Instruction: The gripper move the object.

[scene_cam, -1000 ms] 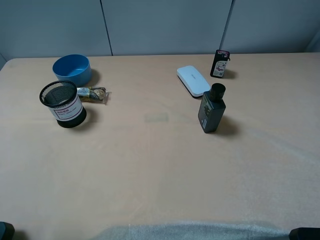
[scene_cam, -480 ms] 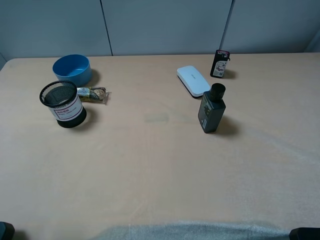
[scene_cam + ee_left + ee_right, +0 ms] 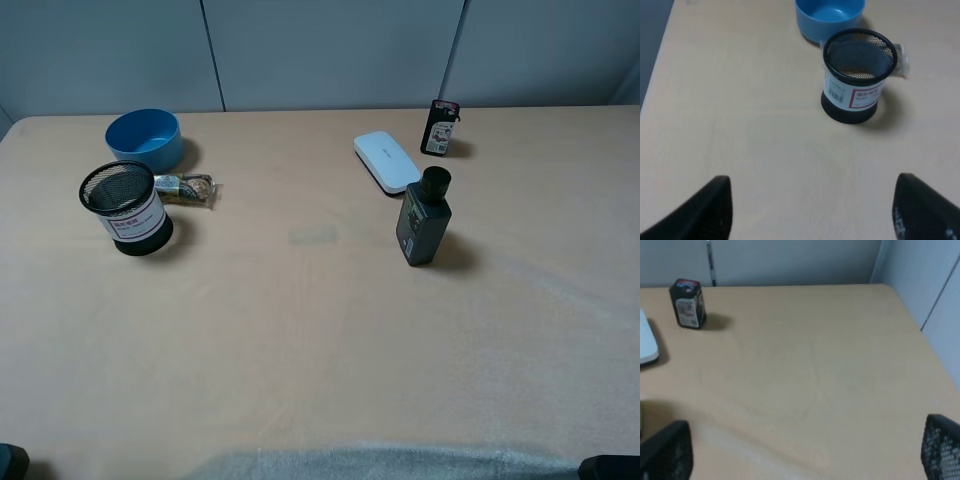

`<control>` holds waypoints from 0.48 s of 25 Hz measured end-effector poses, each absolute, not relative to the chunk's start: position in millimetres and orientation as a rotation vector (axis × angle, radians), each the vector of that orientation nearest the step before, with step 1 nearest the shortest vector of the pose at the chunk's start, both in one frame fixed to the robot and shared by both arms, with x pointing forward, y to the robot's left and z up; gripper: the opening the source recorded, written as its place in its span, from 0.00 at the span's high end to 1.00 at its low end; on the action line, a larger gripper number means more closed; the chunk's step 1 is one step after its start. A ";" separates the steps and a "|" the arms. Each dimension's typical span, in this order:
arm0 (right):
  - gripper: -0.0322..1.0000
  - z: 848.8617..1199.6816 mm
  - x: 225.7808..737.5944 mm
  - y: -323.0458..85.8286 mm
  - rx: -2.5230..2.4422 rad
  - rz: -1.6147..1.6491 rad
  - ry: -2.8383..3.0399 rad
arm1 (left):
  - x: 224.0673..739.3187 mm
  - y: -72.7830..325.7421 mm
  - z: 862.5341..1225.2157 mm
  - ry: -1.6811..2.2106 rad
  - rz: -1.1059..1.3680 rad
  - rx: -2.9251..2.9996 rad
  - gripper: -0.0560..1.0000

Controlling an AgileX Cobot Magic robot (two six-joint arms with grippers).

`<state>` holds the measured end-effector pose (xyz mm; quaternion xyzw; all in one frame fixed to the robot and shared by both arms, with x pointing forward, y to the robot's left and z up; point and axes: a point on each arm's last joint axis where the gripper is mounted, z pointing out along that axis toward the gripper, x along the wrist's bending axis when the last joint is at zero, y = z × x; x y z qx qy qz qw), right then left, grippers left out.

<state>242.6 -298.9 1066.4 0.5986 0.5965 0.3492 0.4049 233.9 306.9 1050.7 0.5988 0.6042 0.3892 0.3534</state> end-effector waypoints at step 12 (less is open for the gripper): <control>0.30 1055.2 235.3 -298.3 1.483 0.871 1.518 | 233.9 306.9 1050.7 1.563 1.006 1.549 0.25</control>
